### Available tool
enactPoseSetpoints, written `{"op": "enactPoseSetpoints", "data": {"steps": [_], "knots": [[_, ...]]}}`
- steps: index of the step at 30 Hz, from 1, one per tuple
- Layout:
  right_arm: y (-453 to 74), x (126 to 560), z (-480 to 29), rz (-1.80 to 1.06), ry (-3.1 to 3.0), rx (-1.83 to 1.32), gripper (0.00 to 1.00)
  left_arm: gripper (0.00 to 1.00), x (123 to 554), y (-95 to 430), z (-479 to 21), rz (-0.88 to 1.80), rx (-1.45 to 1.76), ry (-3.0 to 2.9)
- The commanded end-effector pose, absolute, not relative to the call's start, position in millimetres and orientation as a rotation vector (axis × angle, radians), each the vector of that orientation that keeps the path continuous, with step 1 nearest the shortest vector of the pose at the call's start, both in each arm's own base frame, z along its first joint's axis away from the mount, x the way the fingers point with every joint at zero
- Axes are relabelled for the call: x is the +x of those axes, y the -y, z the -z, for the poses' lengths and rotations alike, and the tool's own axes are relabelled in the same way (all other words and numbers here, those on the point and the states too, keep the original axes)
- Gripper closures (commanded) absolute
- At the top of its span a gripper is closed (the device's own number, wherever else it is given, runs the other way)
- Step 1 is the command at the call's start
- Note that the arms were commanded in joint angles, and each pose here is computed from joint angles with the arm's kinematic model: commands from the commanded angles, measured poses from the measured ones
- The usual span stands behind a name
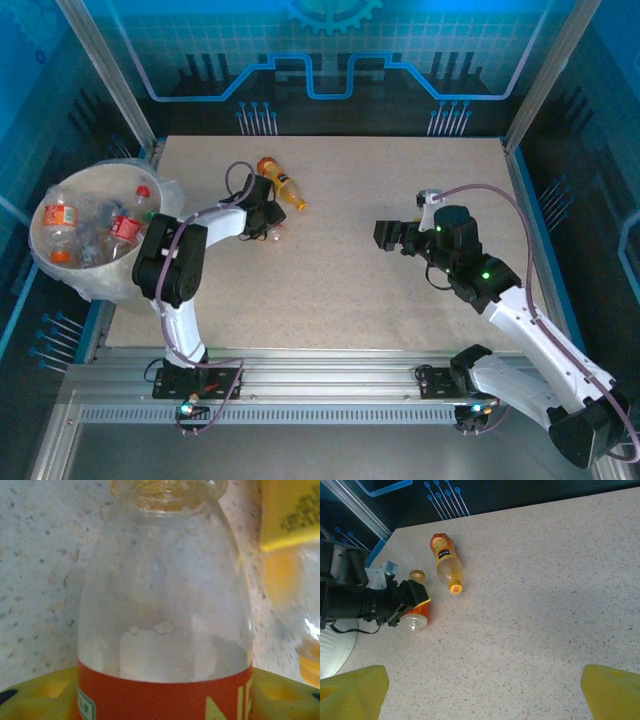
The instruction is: Put the plastic bottles in the bin
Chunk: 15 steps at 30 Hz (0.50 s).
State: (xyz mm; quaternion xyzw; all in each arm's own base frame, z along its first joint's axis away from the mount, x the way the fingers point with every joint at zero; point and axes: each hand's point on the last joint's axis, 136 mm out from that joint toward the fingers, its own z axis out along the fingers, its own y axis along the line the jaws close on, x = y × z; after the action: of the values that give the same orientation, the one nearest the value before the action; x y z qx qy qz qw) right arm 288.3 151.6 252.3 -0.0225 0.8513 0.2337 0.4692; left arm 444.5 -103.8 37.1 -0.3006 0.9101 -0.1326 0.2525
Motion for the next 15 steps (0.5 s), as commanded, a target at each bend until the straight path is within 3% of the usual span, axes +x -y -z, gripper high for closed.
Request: {"op": "enactPoseSetpoints", "data": {"steps": [1,15], "knots": [[-162.9,289.7,-251.6,-0.602,-2.053,-0.088,0.0,0.49,455.9,118.6,-91.5,0.49,-0.639,-2.352],[-177.6,305.2,-253.8,-0.598,-1.95,-0.077,0.0,0.53,404.9,133.2,-218.2,0.655,-0.366,-2.213]]}}
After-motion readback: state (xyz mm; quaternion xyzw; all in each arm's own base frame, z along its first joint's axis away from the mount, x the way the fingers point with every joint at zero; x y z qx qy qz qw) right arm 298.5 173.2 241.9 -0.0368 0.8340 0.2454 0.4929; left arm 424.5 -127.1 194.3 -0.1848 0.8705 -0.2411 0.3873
